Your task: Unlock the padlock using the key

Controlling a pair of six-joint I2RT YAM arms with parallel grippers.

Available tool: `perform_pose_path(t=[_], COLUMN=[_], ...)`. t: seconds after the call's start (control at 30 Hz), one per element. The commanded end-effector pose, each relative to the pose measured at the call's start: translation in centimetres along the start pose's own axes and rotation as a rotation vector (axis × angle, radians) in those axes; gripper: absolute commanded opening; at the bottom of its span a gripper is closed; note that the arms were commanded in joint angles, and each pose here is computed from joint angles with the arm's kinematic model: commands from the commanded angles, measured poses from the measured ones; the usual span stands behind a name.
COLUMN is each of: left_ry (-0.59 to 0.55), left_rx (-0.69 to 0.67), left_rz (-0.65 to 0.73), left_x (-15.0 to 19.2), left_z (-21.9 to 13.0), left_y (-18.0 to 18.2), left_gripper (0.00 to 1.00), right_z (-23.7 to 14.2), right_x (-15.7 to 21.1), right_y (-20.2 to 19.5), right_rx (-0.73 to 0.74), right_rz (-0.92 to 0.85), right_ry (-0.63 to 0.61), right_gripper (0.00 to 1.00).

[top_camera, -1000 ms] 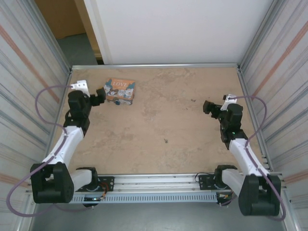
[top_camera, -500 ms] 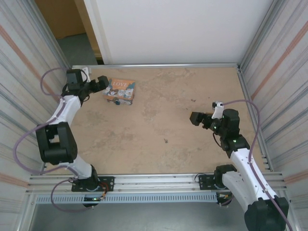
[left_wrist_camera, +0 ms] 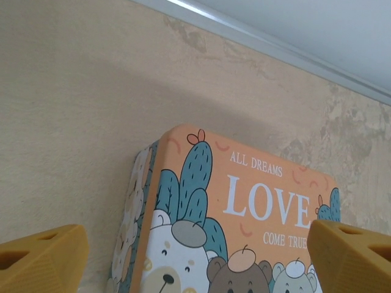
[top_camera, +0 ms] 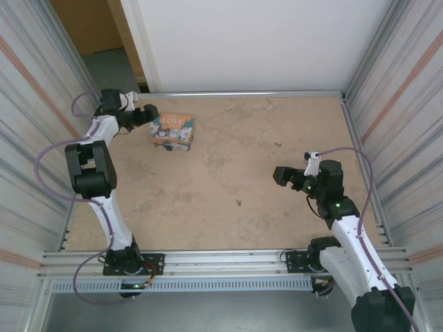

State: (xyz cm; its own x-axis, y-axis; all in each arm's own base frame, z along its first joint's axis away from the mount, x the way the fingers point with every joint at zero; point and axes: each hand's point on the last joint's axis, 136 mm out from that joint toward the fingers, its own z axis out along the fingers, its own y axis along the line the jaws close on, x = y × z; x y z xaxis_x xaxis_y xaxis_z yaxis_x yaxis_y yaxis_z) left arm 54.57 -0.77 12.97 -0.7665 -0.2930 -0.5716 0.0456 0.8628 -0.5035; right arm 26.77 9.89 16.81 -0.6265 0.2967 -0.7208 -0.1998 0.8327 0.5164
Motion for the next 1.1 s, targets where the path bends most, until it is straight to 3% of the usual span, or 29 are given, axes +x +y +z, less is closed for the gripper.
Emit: perform_pose_path(t=[0.0, 0.17, 0.37, 0.57, 0.8, 1.07], left_ry=[0.037, 0.089, 0.141, 0.2, 0.254, 0.284], left_rx=[0.073, 0.07, 0.087, 0.05, 0.068, 0.119], left_rz=[0.022, -0.004, -0.019, 0.055, 0.119, 0.184], left_x=[-0.2, 0.8, 2.2, 3.9, 5.9, 9.3], left_z=[0.0, 2.2, 3.7, 4.6, 5.2, 5.7], left_y=[-1.3, 0.1, 0.8, 0.3, -2.5, -8.3], left_gripper=[0.89, 0.83, 0.7, 0.63, 0.53, 0.51], right_z=[0.3, 0.6, 0.6, 0.5, 0.4, -0.2], right_x=[0.5, 0.5, 0.4, 0.3, 0.3, 0.7], right_y=[-0.1, -0.1, -0.1, -0.1, 0.3, 0.2], right_rx=[-0.001, 0.001, 0.004, 0.004, -0.001, 0.035], right_rz=[-0.006, -0.002, -0.002, 0.001, -0.001, 0.006], right_ry=[0.022, 0.03, 0.03, 0.027, 0.03, 0.08], right_gripper=[0.99, 0.99, 0.99, 0.99, 0.99, 0.99])
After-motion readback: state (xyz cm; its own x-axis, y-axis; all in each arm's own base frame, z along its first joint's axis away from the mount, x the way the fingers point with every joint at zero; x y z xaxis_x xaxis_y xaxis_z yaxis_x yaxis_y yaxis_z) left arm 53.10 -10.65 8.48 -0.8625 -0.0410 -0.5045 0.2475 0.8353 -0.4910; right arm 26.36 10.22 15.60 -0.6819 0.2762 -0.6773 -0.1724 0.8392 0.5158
